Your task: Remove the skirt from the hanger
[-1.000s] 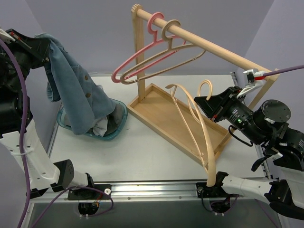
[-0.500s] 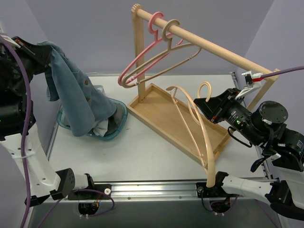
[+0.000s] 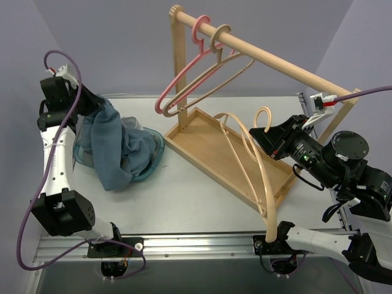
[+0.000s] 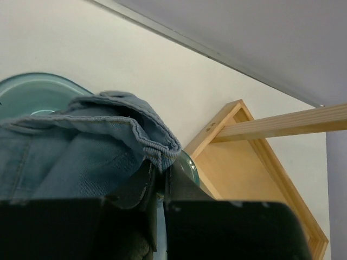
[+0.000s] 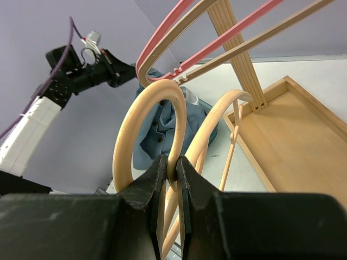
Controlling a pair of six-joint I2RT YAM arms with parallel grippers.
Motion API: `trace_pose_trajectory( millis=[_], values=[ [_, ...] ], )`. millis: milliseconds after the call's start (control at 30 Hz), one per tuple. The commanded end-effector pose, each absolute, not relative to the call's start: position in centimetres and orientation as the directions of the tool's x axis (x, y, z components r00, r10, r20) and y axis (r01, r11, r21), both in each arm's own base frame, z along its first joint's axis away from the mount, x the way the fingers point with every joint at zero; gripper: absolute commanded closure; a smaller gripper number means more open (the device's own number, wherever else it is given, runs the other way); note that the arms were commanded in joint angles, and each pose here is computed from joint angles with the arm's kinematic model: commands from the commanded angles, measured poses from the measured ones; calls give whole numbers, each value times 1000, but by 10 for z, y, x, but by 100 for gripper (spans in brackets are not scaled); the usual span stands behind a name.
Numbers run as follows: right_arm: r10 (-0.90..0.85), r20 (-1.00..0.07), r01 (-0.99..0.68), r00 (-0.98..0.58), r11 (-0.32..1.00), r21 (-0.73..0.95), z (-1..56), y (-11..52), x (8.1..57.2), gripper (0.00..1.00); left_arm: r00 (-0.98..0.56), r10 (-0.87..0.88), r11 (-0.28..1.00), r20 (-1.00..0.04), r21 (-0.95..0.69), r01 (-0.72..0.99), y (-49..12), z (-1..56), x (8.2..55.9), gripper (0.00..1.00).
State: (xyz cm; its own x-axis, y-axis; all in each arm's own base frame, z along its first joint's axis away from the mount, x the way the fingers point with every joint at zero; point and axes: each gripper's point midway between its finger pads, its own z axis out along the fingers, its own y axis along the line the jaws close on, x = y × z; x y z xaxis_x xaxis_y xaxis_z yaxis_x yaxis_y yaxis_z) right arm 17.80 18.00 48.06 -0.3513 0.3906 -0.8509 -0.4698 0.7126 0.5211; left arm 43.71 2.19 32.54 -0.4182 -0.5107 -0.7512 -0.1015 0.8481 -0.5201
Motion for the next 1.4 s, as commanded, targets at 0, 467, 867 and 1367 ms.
trace_pose_trajectory(
  millis=[0,467,867,1367],
  values=[
    [420,-845,-470,-331,703,533,486,180,181,100,-391,-545,822,-742,-564,-77,18,308,440,98],
    [424,-827,-454,-369,694,559,468,189,184,100,-638,-565,806,-523,-513,-294,-2,135,432,98],
    [416,-815,-418,-404,708,569,450,196,191,100,-751,-553,801,-361,-479,-359,-18,57,438,98],
    [408,-803,-298,-436,776,556,421,204,216,100,-390,-510,857,-767,-411,-312,-3,309,400,6]
  ],
)
